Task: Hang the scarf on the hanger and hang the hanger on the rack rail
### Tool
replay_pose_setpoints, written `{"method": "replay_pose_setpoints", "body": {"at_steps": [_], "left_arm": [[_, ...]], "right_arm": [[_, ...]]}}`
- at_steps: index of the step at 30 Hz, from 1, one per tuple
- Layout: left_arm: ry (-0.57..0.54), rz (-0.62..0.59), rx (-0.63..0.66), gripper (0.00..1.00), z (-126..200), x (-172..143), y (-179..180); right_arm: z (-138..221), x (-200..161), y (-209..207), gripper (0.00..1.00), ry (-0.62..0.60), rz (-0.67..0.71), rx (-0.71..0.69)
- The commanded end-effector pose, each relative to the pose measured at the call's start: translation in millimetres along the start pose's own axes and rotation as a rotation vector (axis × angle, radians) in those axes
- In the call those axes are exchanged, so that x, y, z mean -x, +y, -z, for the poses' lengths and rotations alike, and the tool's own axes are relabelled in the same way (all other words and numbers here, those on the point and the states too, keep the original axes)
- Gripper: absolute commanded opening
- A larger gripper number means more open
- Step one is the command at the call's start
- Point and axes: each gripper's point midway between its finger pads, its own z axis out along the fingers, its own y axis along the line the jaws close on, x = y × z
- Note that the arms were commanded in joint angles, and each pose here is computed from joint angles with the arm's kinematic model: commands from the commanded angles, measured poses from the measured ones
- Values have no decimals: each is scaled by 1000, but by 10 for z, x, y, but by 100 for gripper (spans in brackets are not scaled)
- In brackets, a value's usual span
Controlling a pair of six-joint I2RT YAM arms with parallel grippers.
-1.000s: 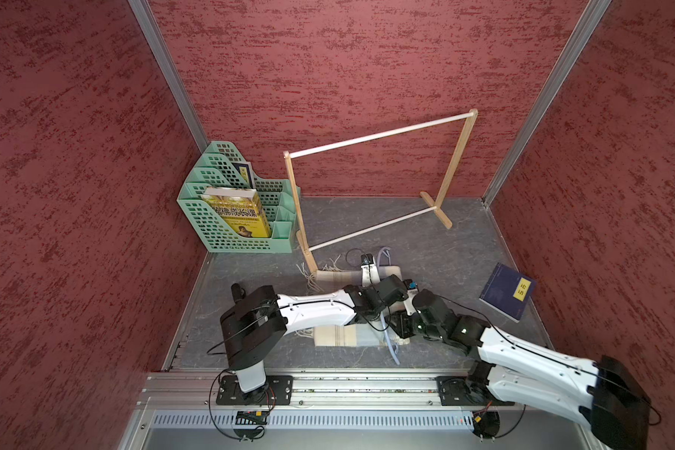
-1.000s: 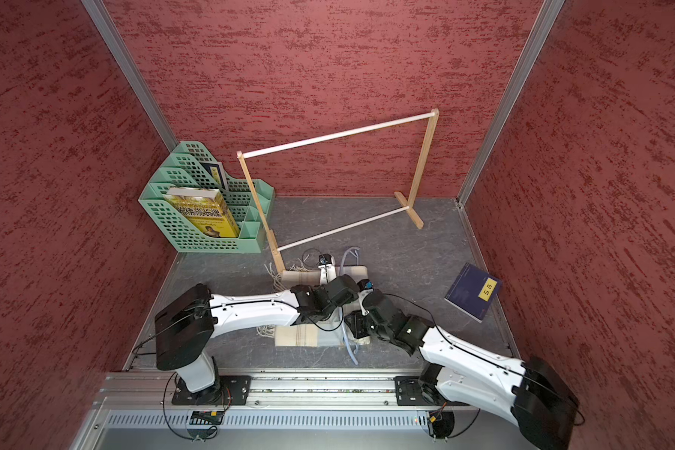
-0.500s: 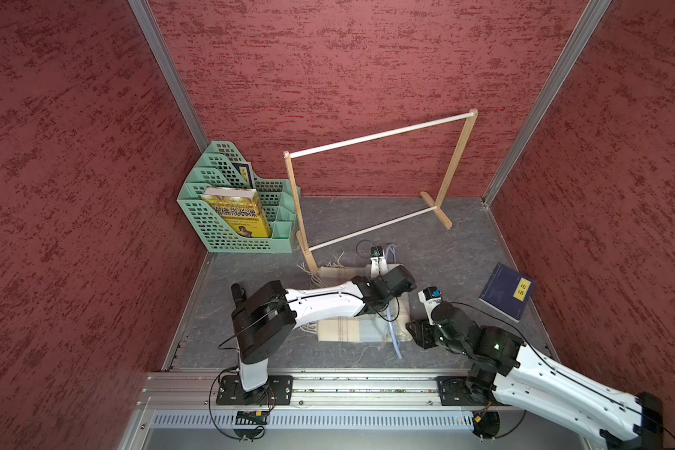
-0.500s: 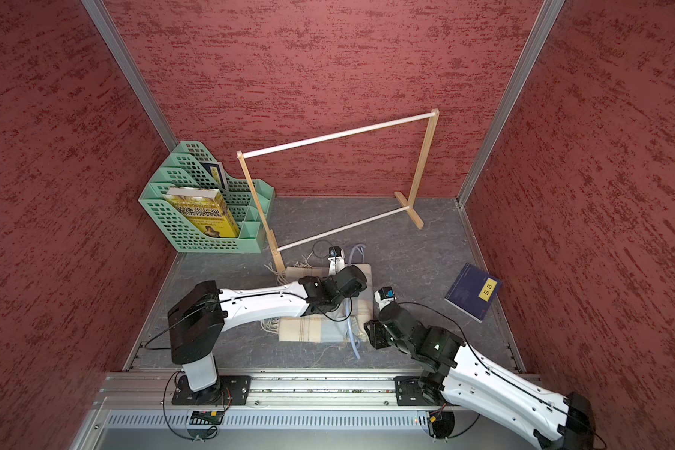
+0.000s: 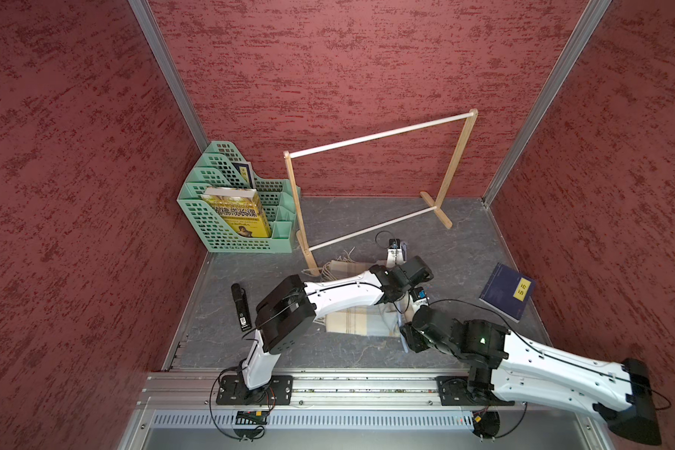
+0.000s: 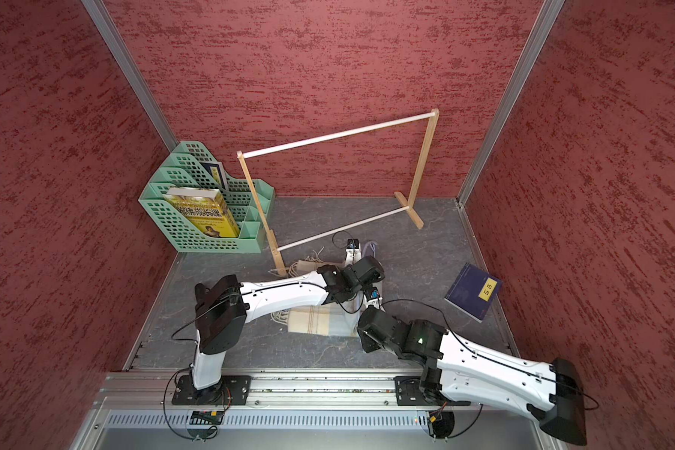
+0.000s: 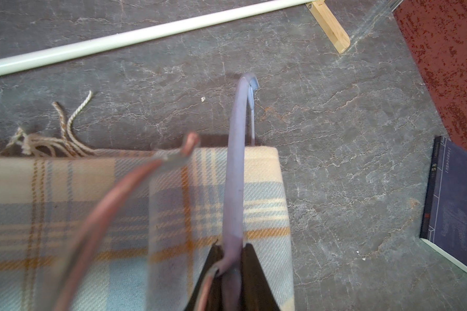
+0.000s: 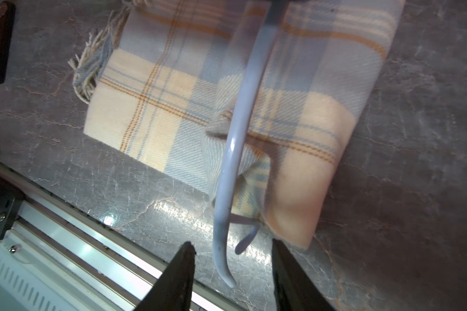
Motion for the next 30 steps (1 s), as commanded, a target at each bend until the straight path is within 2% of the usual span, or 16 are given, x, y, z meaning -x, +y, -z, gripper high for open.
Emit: {"method": "replay_pose_setpoints", "body": {"at_steps": [1,6,11,18,22,30], "left_arm": [[31,-30,19,0,-92,-80,16],[37,-36,24,0,-142,-125,9],[38,-39,24,0,-159,-136,6],[35,-37,16,0,-122,-138,12],[32,-37,12,0,-105,-141,5],[37,-42,4,0,-118,-163,-25]], "right_arm": [[93,90,-86,50,-69,-62,-54],[43,29,-83,49,-90,-96,-74],[-55,-8,75,49,-103,-69,-109],[-178,-56,117,48,-120,2,-281],[-243,-42,135,45,-140,17,-337],[-287,-107,34,33,-132,11,-428]]}}
